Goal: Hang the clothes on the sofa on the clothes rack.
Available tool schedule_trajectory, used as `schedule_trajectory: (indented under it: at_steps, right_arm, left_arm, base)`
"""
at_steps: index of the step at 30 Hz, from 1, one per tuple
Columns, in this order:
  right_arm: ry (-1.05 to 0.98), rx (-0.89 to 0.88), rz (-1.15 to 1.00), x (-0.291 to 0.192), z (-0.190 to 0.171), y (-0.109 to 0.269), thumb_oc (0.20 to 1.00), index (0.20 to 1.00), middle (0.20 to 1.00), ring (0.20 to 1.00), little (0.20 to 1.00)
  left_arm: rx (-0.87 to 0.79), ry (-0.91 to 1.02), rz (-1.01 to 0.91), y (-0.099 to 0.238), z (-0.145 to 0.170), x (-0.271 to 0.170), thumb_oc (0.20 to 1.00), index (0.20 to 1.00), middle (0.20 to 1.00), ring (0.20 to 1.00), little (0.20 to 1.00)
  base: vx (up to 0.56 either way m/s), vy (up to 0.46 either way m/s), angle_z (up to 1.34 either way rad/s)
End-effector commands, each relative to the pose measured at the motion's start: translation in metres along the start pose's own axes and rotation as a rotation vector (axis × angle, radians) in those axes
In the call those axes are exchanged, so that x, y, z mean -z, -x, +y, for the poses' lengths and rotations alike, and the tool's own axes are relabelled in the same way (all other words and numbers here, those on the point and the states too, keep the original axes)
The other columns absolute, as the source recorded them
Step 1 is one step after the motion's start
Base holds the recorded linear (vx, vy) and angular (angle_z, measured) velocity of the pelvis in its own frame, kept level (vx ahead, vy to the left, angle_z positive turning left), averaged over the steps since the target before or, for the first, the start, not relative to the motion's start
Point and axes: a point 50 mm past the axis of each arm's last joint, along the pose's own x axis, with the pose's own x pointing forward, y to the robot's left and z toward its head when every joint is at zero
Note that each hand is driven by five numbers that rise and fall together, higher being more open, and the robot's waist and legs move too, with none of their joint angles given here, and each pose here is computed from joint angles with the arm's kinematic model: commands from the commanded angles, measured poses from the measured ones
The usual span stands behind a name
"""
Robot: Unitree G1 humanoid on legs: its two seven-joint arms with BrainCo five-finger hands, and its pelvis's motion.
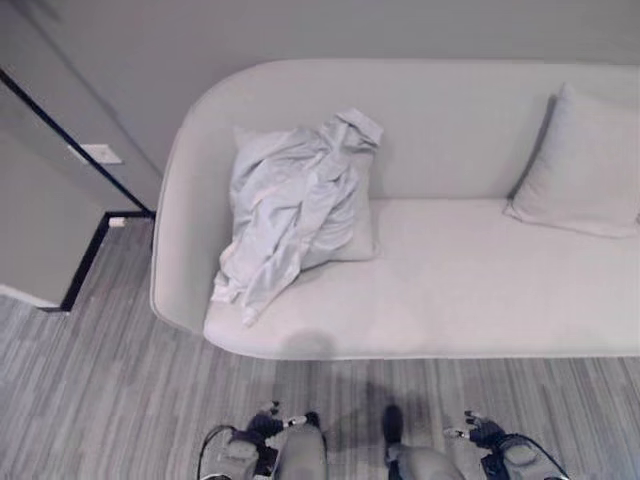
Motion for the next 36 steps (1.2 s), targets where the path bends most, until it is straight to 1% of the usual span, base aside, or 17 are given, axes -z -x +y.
schedule_trajectory:
  at_steps: [1,4,7,10,12,15,17,19,21,23,25,28,29,30,31,32,36]
  right_arm:
    - [0.019,0.033,0.014,0.007,-0.010,0.003,1.000,1.000,1.000,1.000,1.000]
    - [0.021,0.021,0.044,0.016,-0.006,0.005,1.000,1.000,1.000,1.000,1.000]
    - [0.019,0.009,0.057,0.019,-0.004,0.005,1.000,1.000,1.000,1.000,1.000]
    - [0.005,-0.015,0.030,0.011,0.004,0.003,1.000,1.000,1.000,1.000,1.000]
    - [0.010,-0.021,0.026,0.010,0.006,0.002,1.000,1.000,1.000,1.000,1.000]
    - [0.013,-0.025,-0.009,0.001,0.007,0.001,1.000,1.000,1.000,1.000,1.000]
    - [0.028,-0.043,-0.031,-0.003,0.011,0.001,1.000,1.000,1.000,1.000,1.000]
    - [0.040,-0.051,-0.042,-0.006,0.013,0.000,1.000,1.000,1.000,1.000,1.000]
    - [0.047,-0.042,-0.066,-0.015,0.010,-0.002,1.000,1.000,1.000,1.000,1.000]
    - [0.043,-0.036,-0.075,-0.019,0.007,-0.002,1.000,1.000,1.000,1.000,1.000]
    - [0.039,-0.035,-0.054,-0.012,0.007,-0.001,1.000,1.000,1.000,1.000,1.000]
    - [0.040,-0.021,-0.046,-0.008,0.004,0.000,1.000,1.000,1.000,1.000,1.000]
    - [0.040,-0.021,-0.046,-0.008,0.004,0.000,1.000,1.000,1.000,1.000,1.000]
    - [0.043,-0.014,-0.058,-0.011,0.002,0.000,1.000,1.000,1.000,1.000,1.000]
    - [0.042,-0.011,-0.069,-0.014,0.002,-0.001,1.000,1.000,1.000,1.000,1.000]
    - [0.043,-0.014,-0.087,-0.018,0.002,-0.001,1.000,1.000,1.000,1.000,1.000]
    - [0.061,-0.024,-0.103,-0.021,0.003,-0.001,1.000,1.000,1.000,1.000,1.000]
  left_arm:
    - [0.013,-0.037,-0.030,-0.001,-0.007,-0.006,1.000,1.000,1.000,1.000,1.000]
    - [0.003,-0.032,0.014,0.002,-0.006,0.007,1.000,1.000,1.000,1.000,1.000]
    - [-0.005,-0.038,0.016,0.002,0.000,0.008,1.000,1.000,1.000,1.000,1.000]
    - [-0.041,-0.046,0.007,0.002,0.014,0.004,1.000,1.000,1.000,1.000,1.000]
    - [-0.048,-0.048,0.007,0.003,0.017,0.004,1.000,1.000,1.000,1.000,1.000]
    - [-0.063,-0.059,0.027,0.004,0.023,0.008,1.000,1.000,1.000,1.000,1.000]
    - [-0.075,-0.080,0.072,0.007,0.029,0.019,1.000,1.000,1.000,1.000,1.000]
    - [-0.094,-0.069,0.085,0.008,0.035,0.021,1.000,1.000,1.000,1.000,1.000]
    - [-0.117,-0.053,0.064,0.007,0.042,0.014,1.000,1.000,1.000,1.000,1.000]
    - [-0.114,-0.040,0.043,0.005,0.040,0.007,1.000,1.000,1.000,1.000,1.000]
    - [-0.075,-0.047,0.036,0.002,0.026,0.005,1.000,1.000,1.000,1.000,1.000]
    - [-0.043,-0.028,0.024,0.001,0.013,0.004,1.000,1.000,1.000,1.000,1.000]
    - [-0.043,-0.028,0.024,0.001,0.013,0.004,1.000,1.000,1.000,1.000,1.000]
    - [-0.007,-0.029,0.010,0.000,0.000,0.001,1.000,1.000,1.000,1.000,1.000]
    - [0.012,-0.043,0.003,-0.001,-0.006,-0.001,1.000,1.000,1.000,1.000,1.000]
    - [0.044,-0.091,-0.015,-0.002,-0.014,-0.006,1.000,1.000,1.000,1.000,1.000]
    - [0.056,-0.114,-0.049,-0.003,-0.017,-0.014,1.000,1.000,1.000,1.000,1.000]
  base:
    - [0.39,0.535,0.09]
    - [0.31,0.487,0.02]
    - [0.22,0.371,-0.44]
    - [0.19,0.372,-0.15]
    - [0.11,0.270,-0.17]
    - [0.13,0.347,0.07]
    - [0.22,0.341,0.40]
    - [0.17,0.116,0.27]
    - [0.20,0.052,0.10]
    - [0.21,-0.030,0.10]
    - [0.19,-0.100,0.56]
    - [0.15,-0.159,0.81]
    - [0.17,-0.279,0.39]
    - [0.09,-0.190,0.29]
    - [0.17,-0.302,0.30]
    - [0.10,-0.157,0.20]
    - [0.06,-0.188,0.07]
